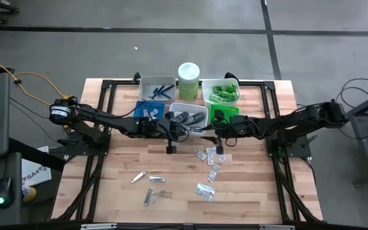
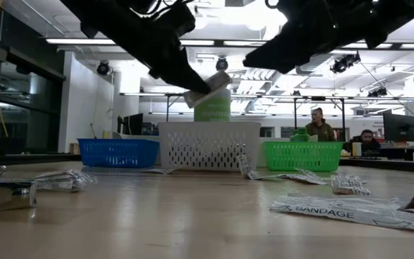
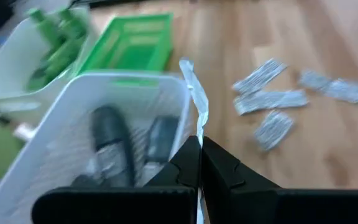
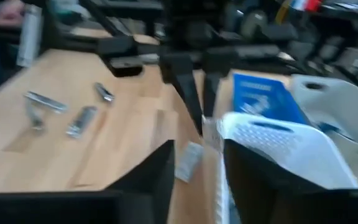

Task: Pick & Place Travel size toiletries
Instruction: Put the white bandage into the blue bin

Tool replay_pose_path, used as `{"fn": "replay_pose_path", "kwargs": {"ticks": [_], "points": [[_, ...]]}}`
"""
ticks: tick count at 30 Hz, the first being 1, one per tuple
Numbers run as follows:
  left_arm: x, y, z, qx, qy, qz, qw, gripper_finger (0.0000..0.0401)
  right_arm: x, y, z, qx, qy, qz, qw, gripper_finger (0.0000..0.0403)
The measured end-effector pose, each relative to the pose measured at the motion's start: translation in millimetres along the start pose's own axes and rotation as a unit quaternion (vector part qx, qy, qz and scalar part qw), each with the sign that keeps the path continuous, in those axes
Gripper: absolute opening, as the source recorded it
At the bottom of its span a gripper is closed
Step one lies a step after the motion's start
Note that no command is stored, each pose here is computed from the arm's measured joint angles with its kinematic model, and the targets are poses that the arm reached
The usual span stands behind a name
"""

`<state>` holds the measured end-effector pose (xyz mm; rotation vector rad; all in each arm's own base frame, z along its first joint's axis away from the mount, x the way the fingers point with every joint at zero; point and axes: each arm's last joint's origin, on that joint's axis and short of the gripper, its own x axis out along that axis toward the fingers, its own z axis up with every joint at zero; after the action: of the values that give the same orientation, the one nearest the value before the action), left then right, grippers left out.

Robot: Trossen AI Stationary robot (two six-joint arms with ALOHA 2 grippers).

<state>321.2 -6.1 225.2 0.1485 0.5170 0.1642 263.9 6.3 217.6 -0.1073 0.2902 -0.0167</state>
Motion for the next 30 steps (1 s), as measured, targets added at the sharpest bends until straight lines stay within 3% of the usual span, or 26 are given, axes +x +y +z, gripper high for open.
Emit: {"fn": "replay_pose_path", "kwargs": {"ticks": [7, 11, 17, 21, 30], "points": [[-25, 12, -8, 0.024, 0.089, 0.116, 0.989, 0.0001, -14, -2, 2, 0.028, 0.027, -0.019, 0.999, 0.0205], [-34, 21, -21, 0.051, 0.164, 0.162, 0.972, 0.0001, -16, -2, 2, 0.034, 0.032, -0.019, 0.999, 0.0212], [-36, 46, -41, 0.025, 0.259, 0.202, 0.944, 0.0001, -16, -2, 2, 0.034, 0.033, -0.018, 0.999, 0.0208], [-38, 64, -51, 0.007, 0.302, 0.219, 0.928, 0.0001, -16, -2, 2, 0.034, 0.033, -0.018, 0.999, 0.0208], [-42, 84, -64, 0.001, 0.36, 0.17, 0.917, 0.0012, -16, -2, 0, 0.033, 0.044, -0.018, 0.998, 0.0207]]}}
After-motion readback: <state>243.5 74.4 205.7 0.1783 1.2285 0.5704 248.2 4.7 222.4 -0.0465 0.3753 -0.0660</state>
